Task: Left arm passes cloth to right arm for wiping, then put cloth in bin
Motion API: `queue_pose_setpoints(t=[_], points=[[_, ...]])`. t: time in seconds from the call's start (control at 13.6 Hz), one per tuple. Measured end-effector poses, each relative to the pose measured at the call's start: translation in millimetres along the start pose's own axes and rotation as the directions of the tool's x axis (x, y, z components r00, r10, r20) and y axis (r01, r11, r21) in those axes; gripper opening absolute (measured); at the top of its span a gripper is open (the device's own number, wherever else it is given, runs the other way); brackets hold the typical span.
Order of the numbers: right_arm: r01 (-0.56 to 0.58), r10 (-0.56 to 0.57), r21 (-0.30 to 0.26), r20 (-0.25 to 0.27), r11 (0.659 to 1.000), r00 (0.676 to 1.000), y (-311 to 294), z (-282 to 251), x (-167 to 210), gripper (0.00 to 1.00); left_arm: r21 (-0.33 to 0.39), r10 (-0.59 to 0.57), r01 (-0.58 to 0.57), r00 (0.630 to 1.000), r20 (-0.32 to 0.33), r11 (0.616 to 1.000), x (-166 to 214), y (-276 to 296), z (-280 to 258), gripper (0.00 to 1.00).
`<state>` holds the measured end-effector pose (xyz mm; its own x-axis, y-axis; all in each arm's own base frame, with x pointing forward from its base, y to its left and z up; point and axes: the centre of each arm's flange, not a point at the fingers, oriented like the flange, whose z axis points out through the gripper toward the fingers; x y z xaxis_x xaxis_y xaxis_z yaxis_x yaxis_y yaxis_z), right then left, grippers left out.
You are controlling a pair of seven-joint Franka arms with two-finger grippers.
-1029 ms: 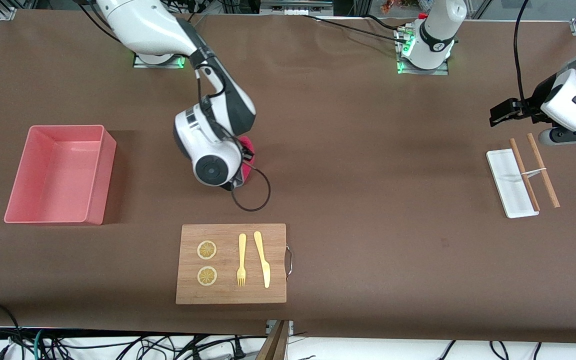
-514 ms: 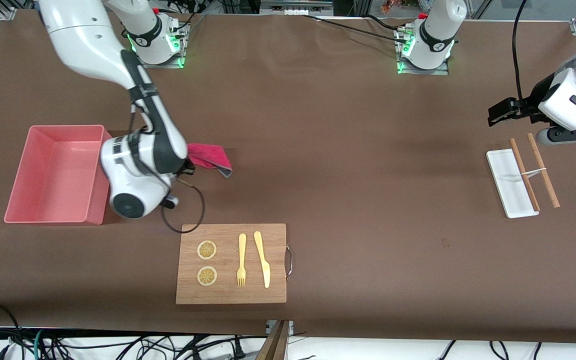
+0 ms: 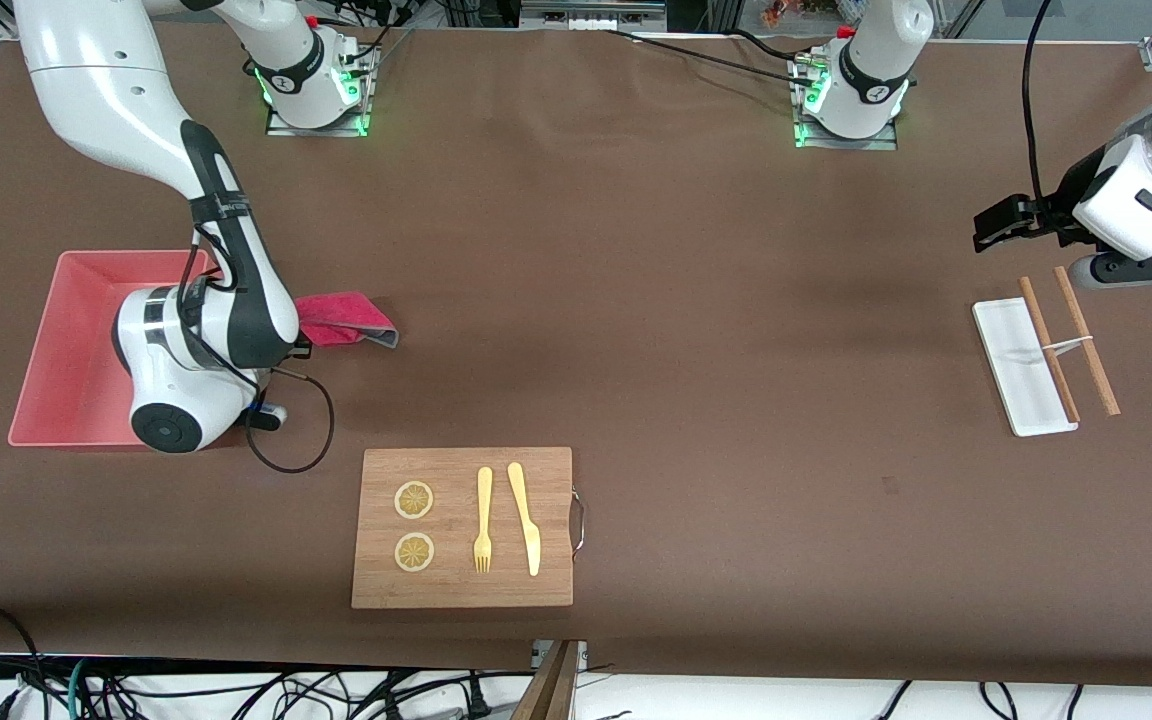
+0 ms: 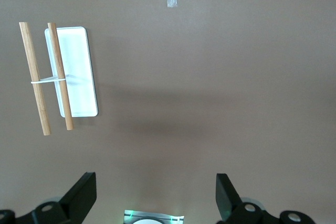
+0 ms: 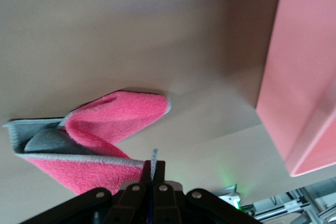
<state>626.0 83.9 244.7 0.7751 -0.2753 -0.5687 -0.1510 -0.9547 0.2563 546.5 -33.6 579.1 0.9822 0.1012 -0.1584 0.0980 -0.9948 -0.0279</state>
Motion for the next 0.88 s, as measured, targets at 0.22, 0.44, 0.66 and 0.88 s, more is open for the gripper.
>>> queue_pose_setpoints(t=[0.22, 0.44, 0.66, 0.88], points=[[0.072, -0.074, -0.062, -0.03, 0.995, 0.997, 14.2, -37.1, -13.6, 0.02, 0.001, 0.008, -0.008, 1.0, -0.001, 1.0, -0.7, 4.1, -0.3, 1.0], [0.11, -0.113, -0.071, -0.037, 0.991, 0.993, 42.0, -84.2, -30.7, 0.02, 0.003, 0.024, -0.024, 1.0, -0.002, 1.0, -2.2, 12.8, -0.5, 1.0], [0.117, -0.12, -0.06, -0.049, 0.991, 0.992, 67.2, -130.6, -56.9, 0.02, 0.003, 0.025, -0.025, 1.0, -0.002, 1.0, -2.4, 13.4, -0.8, 1.0], [0.146, -0.149, -0.059, -0.052, 0.987, 0.987, 95.1, -164.4, -84.8, 0.02, 0.003, 0.027, -0.027, 1.0, -0.003, 1.0, -2.6, 14.5, -1.1, 1.0]])
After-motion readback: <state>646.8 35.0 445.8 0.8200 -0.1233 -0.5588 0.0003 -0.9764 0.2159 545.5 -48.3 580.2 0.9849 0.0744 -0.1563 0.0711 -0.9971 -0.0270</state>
